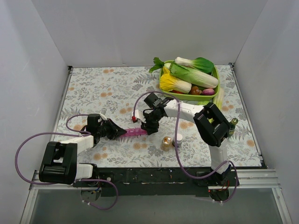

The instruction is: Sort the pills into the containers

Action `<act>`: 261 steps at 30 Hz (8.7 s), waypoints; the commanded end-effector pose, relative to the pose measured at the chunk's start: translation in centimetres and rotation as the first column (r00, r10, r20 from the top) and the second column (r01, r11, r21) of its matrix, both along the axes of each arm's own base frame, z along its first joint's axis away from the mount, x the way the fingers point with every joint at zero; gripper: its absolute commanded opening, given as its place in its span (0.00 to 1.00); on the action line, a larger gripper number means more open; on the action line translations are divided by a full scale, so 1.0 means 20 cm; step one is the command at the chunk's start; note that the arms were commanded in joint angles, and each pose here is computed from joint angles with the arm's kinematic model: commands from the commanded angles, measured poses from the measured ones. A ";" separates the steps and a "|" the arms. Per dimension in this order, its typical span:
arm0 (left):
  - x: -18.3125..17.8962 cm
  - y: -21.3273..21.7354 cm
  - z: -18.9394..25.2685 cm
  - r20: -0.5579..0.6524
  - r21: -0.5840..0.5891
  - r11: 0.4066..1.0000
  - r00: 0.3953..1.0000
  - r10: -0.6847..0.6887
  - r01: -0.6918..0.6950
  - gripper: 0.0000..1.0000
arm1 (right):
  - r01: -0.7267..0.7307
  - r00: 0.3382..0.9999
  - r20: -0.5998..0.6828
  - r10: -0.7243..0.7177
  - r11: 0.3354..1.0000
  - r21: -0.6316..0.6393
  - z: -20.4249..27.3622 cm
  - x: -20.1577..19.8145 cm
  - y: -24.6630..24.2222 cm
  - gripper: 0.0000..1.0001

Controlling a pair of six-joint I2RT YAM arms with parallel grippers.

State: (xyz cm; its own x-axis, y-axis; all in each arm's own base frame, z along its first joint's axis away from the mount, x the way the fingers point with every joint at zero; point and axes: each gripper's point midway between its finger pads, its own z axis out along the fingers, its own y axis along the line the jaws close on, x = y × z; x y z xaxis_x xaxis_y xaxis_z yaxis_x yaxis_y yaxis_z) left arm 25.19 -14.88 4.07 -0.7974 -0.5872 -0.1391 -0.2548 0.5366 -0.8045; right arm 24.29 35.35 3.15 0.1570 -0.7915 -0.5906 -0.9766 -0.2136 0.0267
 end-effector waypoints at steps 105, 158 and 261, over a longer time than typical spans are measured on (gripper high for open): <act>-0.16 -0.31 0.34 0.323 0.929 0.299 -0.080 -0.943 0.217 0.00 | -0.181 0.983 0.035 0.180 0.921 0.346 0.52 -0.16 -0.07 0.43; -0.04 -0.38 0.10 0.291 0.908 0.310 0.108 -0.951 0.281 0.00 | 0.314 0.949 -0.112 -0.294 0.894 0.320 0.85 0.36 -0.25 0.73; -0.20 -0.77 0.94 0.680 0.300 0.917 0.615 -0.399 0.263 0.00 | 0.049 0.999 -0.009 -0.052 0.857 0.512 0.83 -0.24 -0.42 0.85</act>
State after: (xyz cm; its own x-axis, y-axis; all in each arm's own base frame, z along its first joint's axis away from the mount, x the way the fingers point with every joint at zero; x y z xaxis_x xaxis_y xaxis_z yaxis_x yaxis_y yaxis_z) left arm 20.89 -31.78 21.07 -0.4272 -0.0113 -0.9041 0.7286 0.5878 -0.3516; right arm 18.84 23.97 17.69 0.1333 -0.3554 -0.9252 -0.9775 -0.2011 -0.0636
